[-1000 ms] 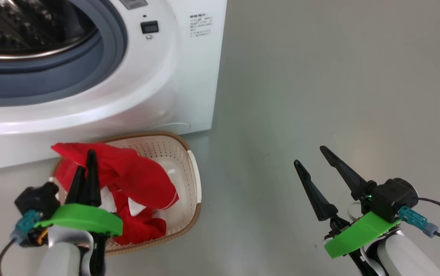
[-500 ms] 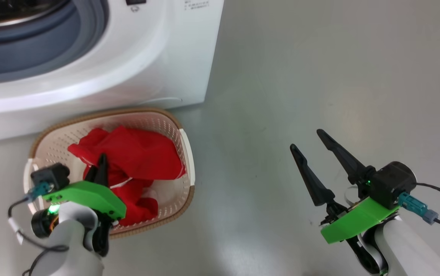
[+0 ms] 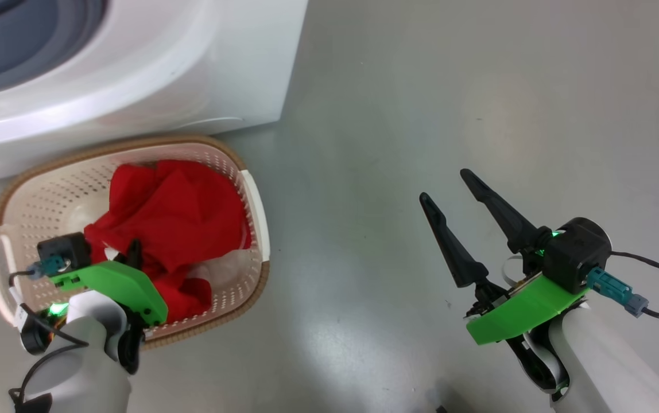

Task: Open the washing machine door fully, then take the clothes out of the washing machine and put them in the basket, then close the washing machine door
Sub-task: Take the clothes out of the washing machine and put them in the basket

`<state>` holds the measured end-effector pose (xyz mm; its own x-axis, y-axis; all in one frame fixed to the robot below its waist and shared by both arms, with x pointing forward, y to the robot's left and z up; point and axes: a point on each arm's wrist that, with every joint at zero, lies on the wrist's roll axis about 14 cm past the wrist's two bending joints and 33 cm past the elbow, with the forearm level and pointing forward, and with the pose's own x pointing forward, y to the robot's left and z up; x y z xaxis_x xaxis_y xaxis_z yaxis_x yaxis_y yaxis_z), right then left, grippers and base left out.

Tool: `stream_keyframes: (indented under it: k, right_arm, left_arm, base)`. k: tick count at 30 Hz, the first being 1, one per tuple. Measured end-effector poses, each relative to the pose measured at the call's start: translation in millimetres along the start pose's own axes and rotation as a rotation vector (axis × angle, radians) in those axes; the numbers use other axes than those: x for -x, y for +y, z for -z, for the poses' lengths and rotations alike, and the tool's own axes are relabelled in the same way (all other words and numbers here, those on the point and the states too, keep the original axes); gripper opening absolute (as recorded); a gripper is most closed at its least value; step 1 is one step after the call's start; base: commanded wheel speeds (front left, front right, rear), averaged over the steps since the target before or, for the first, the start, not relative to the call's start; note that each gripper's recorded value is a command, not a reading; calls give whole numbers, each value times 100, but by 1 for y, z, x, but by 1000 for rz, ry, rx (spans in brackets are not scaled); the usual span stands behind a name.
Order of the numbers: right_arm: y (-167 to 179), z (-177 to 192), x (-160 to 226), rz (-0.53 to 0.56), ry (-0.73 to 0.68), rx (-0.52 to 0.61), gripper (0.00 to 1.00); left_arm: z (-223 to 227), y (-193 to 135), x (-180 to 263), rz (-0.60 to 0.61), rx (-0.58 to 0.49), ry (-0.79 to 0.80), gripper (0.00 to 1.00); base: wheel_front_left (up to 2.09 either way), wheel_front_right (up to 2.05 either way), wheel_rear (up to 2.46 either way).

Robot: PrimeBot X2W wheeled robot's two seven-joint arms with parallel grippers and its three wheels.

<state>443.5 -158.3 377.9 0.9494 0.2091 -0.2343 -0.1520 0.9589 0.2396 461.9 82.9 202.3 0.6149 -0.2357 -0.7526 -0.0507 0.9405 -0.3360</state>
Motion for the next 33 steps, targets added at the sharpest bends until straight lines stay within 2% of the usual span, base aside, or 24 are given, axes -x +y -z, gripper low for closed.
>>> stream_keyframes:
  k: [3, 4, 6, 7, 8, 20, 28, 33]
  right_arm:
    - [-6, 4, 1, 19, 13, -1, 100]
    - [-8, 5, 2, 26, 15, -2, 100]
    - [-10, 6, 2, 33, 16, -3, 100]
    - [-10, 5, 2, 35, 16, -3, 100]
    - [-11, 5, 2, 37, 15, -3, 100]
    - [-21, -17, 3, 72, -41, 13, 100]
    - [-26, -42, 1, 102, -115, 36, 100]
    - [-28, -48, 9, 130, -133, 20, 100]
  left_arm:
    - [4, -2, -4, 5, -5, 14, 0]
    - [4, -3, -5, 7, -7, 11, 9]
    - [2, -3, -5, 8, -11, -2, 44]
    - [-1, -3, -4, 8, -11, -13, 83]
    - [-4, -4, -3, 11, -11, -27, 100]
    - [-63, -24, 17, 66, 31, -227, 100]
    - [-106, -30, 57, 111, 70, -424, 100]
    - [-131, -35, 90, 142, 39, -547, 100]
  base:
    - [0, 0, 0]
    - [0, 0, 0]
    - [0, 0, 0]
    - [0, 0, 0]
    - [0, 0, 0]
    - [0, 0, 0]
    - [0, 0, 0]
    - [0, 0, 0]
